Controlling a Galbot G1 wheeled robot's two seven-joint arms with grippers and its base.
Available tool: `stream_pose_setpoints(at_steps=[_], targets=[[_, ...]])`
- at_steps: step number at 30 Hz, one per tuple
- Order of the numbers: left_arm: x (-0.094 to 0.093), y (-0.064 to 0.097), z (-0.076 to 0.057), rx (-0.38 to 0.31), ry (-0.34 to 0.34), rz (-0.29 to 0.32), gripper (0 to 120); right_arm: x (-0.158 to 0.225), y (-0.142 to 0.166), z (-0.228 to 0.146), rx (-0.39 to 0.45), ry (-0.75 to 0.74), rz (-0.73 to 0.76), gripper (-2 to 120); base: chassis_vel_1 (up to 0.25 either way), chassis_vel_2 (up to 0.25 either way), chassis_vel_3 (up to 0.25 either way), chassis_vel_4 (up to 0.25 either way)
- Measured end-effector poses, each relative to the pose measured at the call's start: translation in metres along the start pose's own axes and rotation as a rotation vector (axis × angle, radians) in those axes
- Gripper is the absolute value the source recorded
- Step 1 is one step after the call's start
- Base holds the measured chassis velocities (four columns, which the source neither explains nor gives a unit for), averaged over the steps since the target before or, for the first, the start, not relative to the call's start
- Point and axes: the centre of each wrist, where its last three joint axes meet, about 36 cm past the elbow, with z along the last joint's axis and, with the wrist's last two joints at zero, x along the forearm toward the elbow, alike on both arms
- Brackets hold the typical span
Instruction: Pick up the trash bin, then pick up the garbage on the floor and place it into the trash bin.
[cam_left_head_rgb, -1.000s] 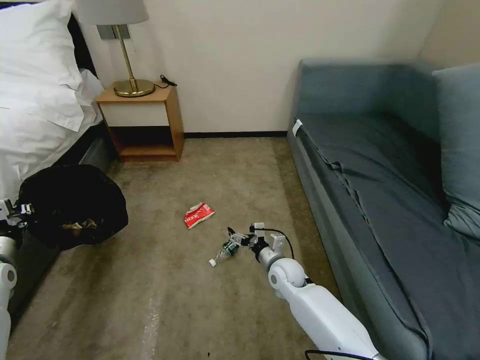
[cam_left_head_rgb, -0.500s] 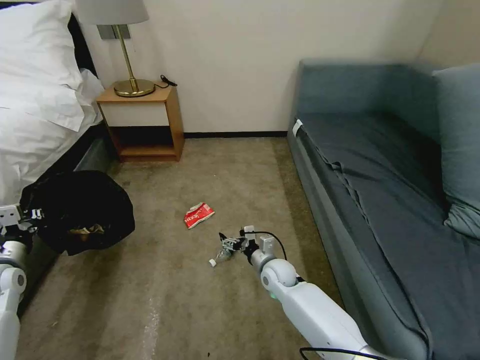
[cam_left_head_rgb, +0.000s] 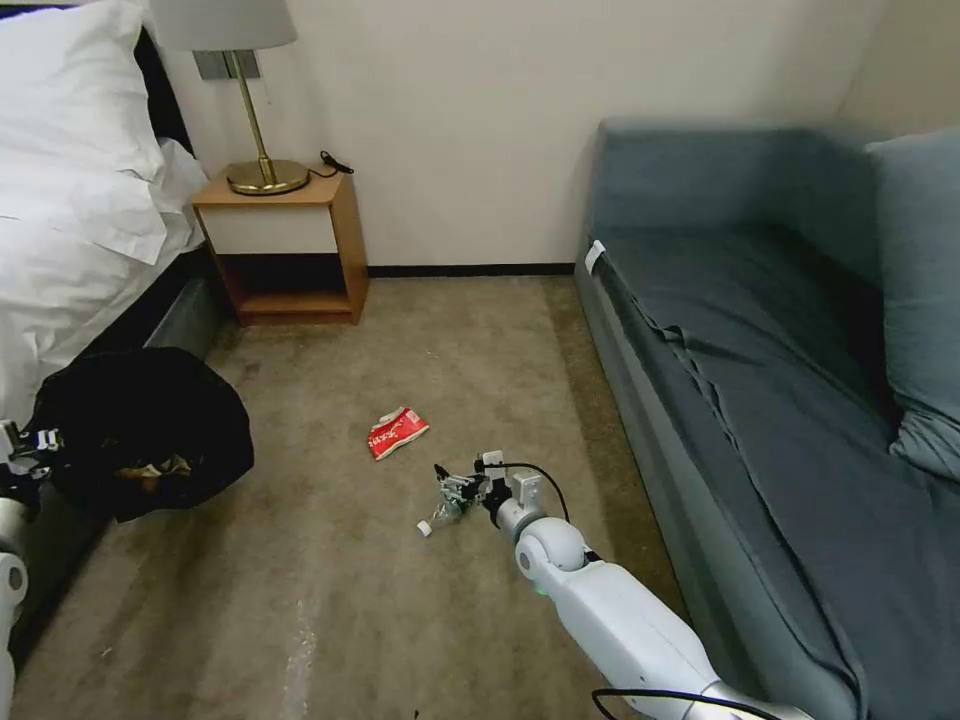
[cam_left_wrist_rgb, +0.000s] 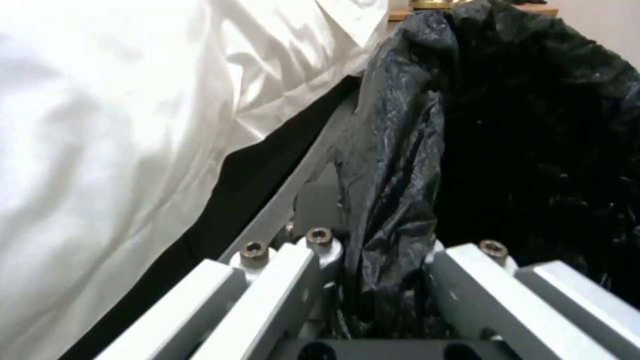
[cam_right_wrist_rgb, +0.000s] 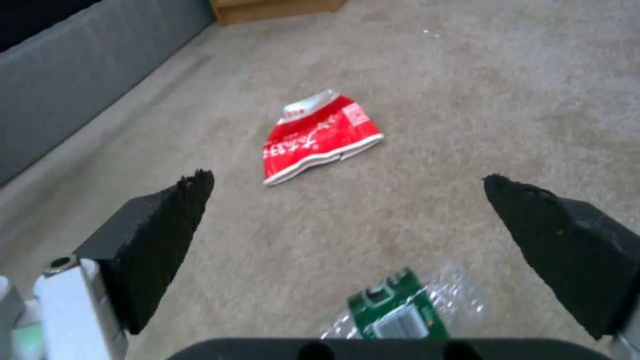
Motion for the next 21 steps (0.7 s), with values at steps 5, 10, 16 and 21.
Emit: stream_pose_setpoints(at_steps=[5,10,16,21], targets=[[-0.0009,-0.0029,0.0023,0.004,0.002,0.005,4,0.0038,-0.0011,0.0057,-0.004,0.006,0.006,100,-0.095,0.088,0.073,-0.095],[-0.0025,-0.0062,0.0034,0.007,0.002,0.011,4,0.007,-0.0026,0.0081,-0.006,0.008,0.011,100,-0.058,0.079,0.05,-0.069],[-0.0028,-0.0075,0.004,0.008,0.003,0.013,4,0.0087,-0.0037,0.0094,-0.002,0.009,0.014,100,-0.03,0.034,0.027,-0.03],[-0.0016,-0.0075,0.0059,0.007,0.006,0.013,4,0.0083,-0.0032,0.0113,0.0,0.011,0.016,100,-0.04,0.04,0.041,-0.045]])
